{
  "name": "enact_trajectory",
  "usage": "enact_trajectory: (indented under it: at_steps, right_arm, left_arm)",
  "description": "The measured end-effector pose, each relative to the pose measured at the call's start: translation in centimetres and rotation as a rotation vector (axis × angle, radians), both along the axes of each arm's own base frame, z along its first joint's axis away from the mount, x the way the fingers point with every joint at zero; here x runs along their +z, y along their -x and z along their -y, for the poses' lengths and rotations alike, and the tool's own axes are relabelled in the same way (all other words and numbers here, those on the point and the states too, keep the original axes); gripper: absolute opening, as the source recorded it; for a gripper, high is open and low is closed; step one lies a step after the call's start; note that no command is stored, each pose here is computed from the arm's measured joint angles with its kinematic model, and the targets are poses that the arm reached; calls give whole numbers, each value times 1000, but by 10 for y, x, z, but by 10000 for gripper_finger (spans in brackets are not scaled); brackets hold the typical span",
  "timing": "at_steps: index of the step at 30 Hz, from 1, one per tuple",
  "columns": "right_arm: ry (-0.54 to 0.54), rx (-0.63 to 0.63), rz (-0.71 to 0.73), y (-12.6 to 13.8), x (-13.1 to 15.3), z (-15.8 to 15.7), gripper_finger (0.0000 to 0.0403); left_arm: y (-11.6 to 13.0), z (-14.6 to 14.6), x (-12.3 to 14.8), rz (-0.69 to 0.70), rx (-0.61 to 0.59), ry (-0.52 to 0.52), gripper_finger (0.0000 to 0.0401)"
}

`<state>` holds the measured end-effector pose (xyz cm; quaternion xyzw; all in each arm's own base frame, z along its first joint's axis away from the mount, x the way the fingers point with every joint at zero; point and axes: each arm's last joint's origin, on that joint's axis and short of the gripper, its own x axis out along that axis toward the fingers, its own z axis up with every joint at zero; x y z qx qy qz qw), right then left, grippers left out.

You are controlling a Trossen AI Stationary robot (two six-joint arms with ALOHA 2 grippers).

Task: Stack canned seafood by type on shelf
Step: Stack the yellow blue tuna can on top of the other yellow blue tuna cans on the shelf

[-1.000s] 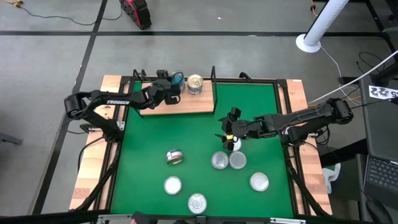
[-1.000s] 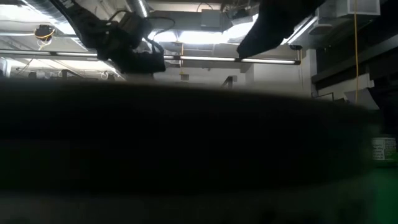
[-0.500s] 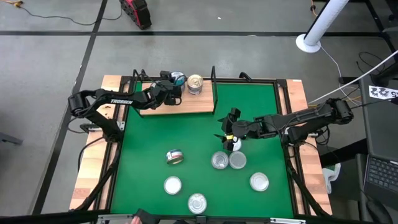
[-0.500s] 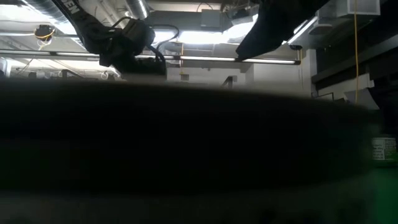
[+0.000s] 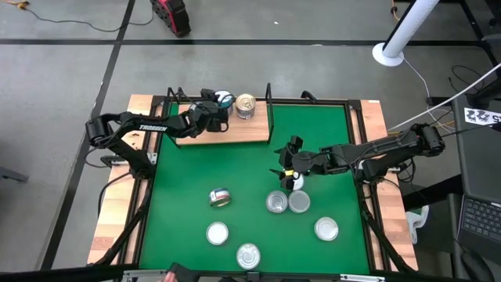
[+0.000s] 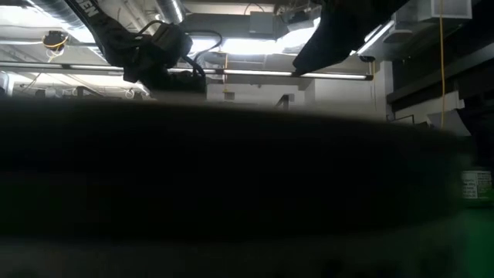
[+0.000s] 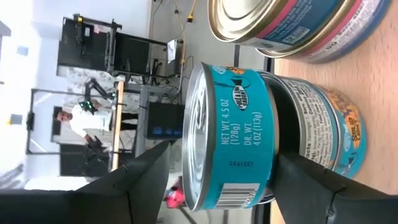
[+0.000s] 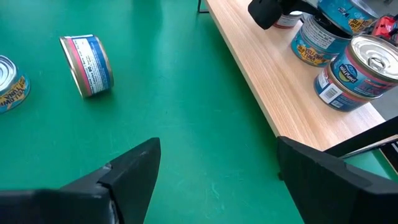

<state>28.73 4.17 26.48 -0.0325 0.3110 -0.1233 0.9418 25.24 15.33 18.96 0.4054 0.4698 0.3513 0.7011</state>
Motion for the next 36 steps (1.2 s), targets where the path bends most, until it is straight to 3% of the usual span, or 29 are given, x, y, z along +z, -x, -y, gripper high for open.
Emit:
enact_trajectory:
  at_steps: [4, 13, 36]
  right_arm:
    - [0, 0, 0, 0, 0, 0, 317]
    - [0, 0, -2, 0, 0, 0, 317]
    - [0, 1, -2, 0, 0, 0, 317]
  left_arm:
    - [-1, 2, -1, 70, 28, 31, 259]
    - [-1, 8, -4, 23, 17, 52, 260]
    - [2, 11, 4, 119, 3, 98, 260]
